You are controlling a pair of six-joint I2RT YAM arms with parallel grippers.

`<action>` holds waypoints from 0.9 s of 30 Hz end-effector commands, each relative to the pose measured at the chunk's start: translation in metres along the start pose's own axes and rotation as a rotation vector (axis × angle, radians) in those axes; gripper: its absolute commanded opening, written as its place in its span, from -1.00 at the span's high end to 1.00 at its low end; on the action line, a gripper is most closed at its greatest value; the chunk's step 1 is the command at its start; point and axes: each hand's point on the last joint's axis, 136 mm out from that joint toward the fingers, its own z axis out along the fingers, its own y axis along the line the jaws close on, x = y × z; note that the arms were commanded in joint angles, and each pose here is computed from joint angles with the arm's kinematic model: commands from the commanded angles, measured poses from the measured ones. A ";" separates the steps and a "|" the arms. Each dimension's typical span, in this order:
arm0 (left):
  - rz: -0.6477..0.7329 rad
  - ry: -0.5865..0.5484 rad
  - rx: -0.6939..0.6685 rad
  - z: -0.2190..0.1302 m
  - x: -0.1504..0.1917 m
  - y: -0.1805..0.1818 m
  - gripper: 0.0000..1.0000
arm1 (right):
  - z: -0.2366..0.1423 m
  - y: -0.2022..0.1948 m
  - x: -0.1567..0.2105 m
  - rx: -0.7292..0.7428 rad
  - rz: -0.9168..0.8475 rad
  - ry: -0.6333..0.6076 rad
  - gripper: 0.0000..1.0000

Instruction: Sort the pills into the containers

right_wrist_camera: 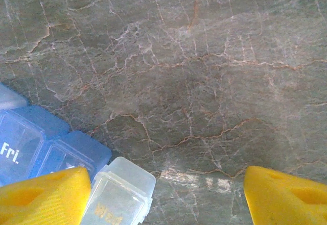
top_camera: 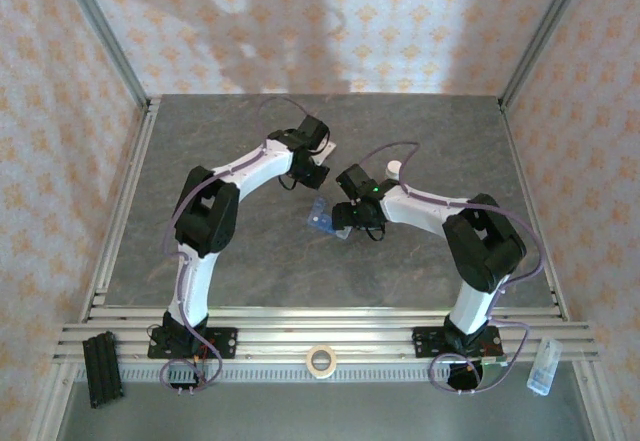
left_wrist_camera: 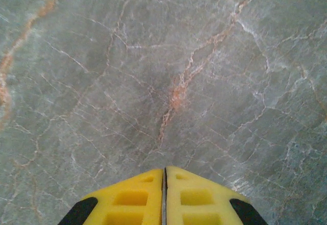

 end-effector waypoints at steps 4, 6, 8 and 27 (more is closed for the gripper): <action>-0.016 0.055 0.054 0.003 0.007 -0.012 0.79 | 0.014 -0.012 0.015 0.059 0.007 0.039 -0.58; -0.013 0.064 0.063 0.004 0.008 -0.014 0.79 | 0.014 -0.013 0.014 0.062 0.009 0.038 -0.58; -0.010 0.070 0.073 0.004 0.009 -0.017 0.79 | 0.014 -0.013 0.014 0.063 0.010 0.038 -0.58; 0.027 0.119 0.179 -0.008 0.024 -0.045 0.79 | 0.022 -0.016 0.018 0.077 0.025 0.047 -0.57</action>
